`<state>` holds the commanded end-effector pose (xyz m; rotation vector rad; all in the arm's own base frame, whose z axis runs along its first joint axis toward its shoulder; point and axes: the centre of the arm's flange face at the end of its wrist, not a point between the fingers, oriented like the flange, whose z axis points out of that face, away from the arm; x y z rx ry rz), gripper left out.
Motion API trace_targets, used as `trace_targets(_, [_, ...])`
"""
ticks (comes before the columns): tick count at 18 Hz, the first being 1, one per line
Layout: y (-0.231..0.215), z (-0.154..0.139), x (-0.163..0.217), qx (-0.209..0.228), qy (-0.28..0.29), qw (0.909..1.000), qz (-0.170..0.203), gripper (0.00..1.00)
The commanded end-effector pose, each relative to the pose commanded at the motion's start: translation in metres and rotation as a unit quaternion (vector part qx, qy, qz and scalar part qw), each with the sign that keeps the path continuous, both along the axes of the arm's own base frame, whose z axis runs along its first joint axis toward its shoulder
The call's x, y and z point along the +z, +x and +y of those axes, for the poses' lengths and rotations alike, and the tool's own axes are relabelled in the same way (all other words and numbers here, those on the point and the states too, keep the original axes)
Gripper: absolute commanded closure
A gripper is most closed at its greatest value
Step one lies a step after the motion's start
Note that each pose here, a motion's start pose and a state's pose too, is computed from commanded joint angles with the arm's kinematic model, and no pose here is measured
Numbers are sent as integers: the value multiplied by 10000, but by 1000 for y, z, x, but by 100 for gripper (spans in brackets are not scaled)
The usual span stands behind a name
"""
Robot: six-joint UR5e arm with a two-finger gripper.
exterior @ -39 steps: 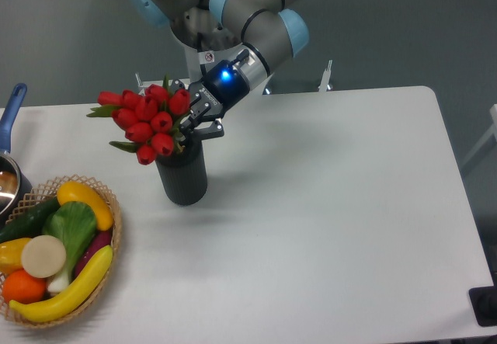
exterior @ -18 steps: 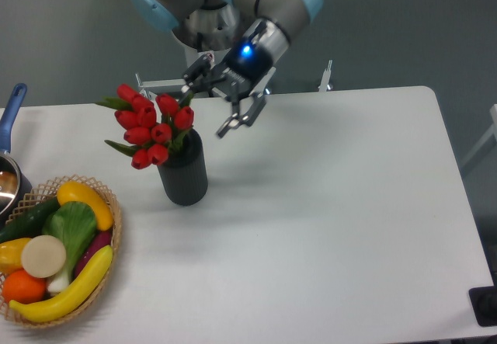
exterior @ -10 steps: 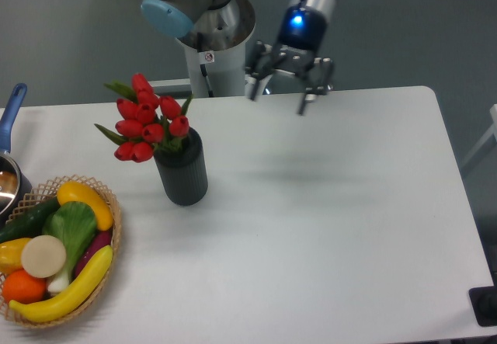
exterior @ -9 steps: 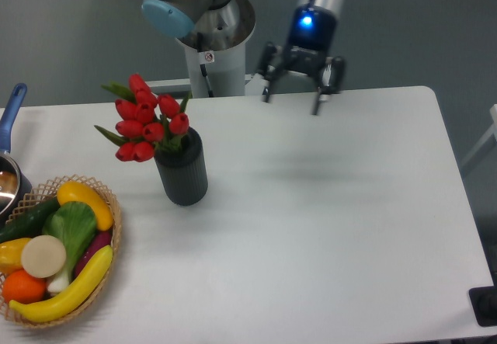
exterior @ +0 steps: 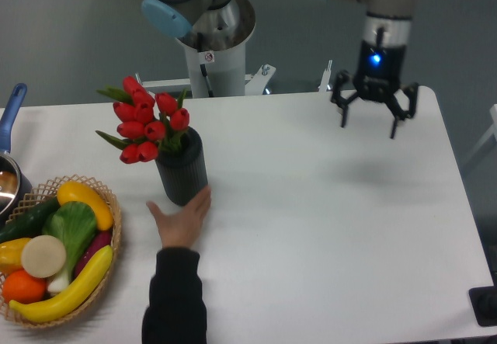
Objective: Insert the flowers into the vase
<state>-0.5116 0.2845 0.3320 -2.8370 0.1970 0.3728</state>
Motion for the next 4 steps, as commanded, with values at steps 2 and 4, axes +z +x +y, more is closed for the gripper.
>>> trace_targets(2, [1,11,-13,-41,-501,9987,39,0])
trace_targets(4, [2,18,-28,-82,-767,9970,-2,0])
